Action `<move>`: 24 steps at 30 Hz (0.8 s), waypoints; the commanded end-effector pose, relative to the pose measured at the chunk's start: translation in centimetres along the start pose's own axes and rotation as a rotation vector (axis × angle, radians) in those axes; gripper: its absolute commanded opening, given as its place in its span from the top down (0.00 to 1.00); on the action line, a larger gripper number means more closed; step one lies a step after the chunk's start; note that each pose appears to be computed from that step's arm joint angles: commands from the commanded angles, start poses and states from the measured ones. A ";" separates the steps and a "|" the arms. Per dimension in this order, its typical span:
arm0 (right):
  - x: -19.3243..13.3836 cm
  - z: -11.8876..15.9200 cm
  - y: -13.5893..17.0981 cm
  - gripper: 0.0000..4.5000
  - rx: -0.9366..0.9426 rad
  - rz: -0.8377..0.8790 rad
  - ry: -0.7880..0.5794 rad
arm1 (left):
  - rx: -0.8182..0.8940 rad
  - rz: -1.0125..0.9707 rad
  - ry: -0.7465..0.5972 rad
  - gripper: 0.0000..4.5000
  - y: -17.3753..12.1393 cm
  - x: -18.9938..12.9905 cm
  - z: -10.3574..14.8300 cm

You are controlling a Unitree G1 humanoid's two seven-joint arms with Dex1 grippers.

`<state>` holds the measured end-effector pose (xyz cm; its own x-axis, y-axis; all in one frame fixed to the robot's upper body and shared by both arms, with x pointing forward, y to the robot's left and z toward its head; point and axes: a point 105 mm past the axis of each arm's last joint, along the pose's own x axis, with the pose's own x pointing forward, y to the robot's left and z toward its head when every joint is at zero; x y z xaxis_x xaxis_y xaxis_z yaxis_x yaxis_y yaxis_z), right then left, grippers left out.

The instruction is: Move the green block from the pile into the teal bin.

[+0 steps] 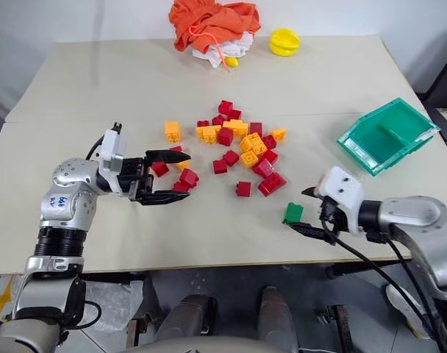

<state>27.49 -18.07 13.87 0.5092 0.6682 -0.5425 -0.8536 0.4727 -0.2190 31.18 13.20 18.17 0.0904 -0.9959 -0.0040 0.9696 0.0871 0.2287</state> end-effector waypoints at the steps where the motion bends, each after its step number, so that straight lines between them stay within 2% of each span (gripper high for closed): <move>1: 1.4 -1.1 -0.7 0.04 -0.054 0.024 0.073 | 0.040 0.010 -0.015 0.00 -0.4 -0.1 0.8; 3: 1.5 -0.9 -1.0 0.13 -0.069 0.023 0.068 | 0.043 0.026 -0.004 0.00 -0.4 -0.2 0.7; 8: 1.3 0.1 -1.7 0.50 -0.063 -0.002 0.036 | 0.045 0.046 -0.011 0.00 -0.3 -0.3 0.9; 9: 1.2 0.3 -1.9 0.54 -0.063 -0.011 0.027 | 0.047 0.047 -0.010 0.00 -0.3 -0.3 0.9; 13: -0.3 2.1 -3.5 0.54 -0.053 -0.108 -0.030 | 0.058 0.077 -0.009 0.00 0.1 0.1 0.9; 17: -2.5 3.4 -6.6 0.54 -0.075 -0.265 -0.049 | 0.081 0.118 -0.027 0.00 0.9 1.1 1.6; 21: -6.7 3.6 -12.8 0.54 -0.153 -0.544 0.022 | 0.094 0.145 -0.059 0.00 1.9 3.2 1.9; 24: -7.8 3.2 -16.2 0.54 -0.160 -0.675 0.088 | 0.092 0.130 -0.061 0.00 1.9 4.0 1.6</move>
<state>37.12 -27.74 23.65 0.9031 0.2745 -0.3304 -0.4248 0.6850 -0.5919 33.03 9.61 19.79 0.1995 -0.9753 0.0948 0.9349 0.2184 0.2799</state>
